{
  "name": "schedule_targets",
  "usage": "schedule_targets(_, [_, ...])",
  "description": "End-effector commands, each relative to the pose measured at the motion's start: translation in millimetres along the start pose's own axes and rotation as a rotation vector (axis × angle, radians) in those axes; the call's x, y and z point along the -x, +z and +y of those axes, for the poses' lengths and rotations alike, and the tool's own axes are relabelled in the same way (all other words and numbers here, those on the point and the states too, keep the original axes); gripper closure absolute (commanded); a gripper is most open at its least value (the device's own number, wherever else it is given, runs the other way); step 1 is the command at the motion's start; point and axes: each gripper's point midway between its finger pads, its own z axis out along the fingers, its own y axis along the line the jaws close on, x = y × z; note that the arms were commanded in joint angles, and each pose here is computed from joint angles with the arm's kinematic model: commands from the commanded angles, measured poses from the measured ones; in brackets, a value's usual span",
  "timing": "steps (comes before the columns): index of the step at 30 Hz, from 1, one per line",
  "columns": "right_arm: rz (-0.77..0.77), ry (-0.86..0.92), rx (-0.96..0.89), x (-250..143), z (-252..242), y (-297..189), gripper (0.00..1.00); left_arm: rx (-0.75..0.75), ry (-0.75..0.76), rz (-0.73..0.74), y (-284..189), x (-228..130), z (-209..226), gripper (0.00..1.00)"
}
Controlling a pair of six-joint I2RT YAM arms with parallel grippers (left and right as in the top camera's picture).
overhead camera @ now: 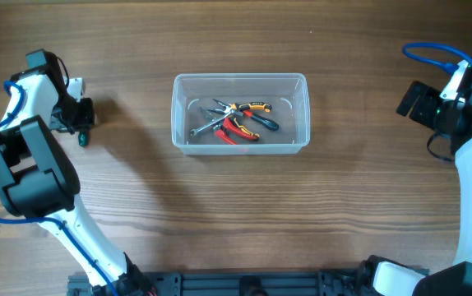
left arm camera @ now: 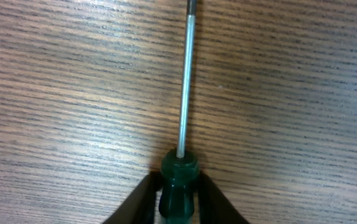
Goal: Pack container
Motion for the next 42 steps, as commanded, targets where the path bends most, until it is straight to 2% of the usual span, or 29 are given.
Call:
schedule_targets(1, [-0.011,0.019,-0.016,2,-3,-2,0.00,0.010,-0.016,0.020,13,-2,6,0.84])
schedule_targets(8, [-0.010,0.019,-0.016,2,-3,-2,0.00,0.016,-0.045,-0.020,3,12,9,0.96])
schedule_targets(12, [-0.011,0.019,-0.016,2,-3,-2,0.00,-0.045,-0.066,-0.094,-23,38,3,0.96])
schedule_targets(19, [-0.011,0.019,-0.016,2,-3,-2,0.00,-0.235,-0.008,-0.285,-111,86,-37,0.96])
schedule_targets(24, [-0.011,0.019,-0.016,2,-3,-2,0.00,-0.436,0.129,-0.444,-198,98,-105,0.96])
schedule_targets(28, [-0.011,0.019,-0.016,2,-3,-2,0.00,-0.534,0.320,-0.544,-257,82,-176,0.96])
schedule_targets(29, [-0.011,0.019,-0.016,2,-3,-2,0.00,-0.552,0.423,-0.570,-277,69,-212,0.96])
schedule_targets(32, [-0.010,0.019,-0.016,2,-3,-2,0.00,-0.583,0.589,-0.587,-296,43,-269,0.96])
schedule_targets(37, [-0.011,0.019,-0.016,2,-3,-2,0.00,-0.560,0.765,-0.534,-288,6,-341,0.96])
schedule_targets(42, [-0.011,0.019,-0.016,2,-3,-2,0.00,-0.540,0.947,-0.417,-261,-37,-385,0.96])
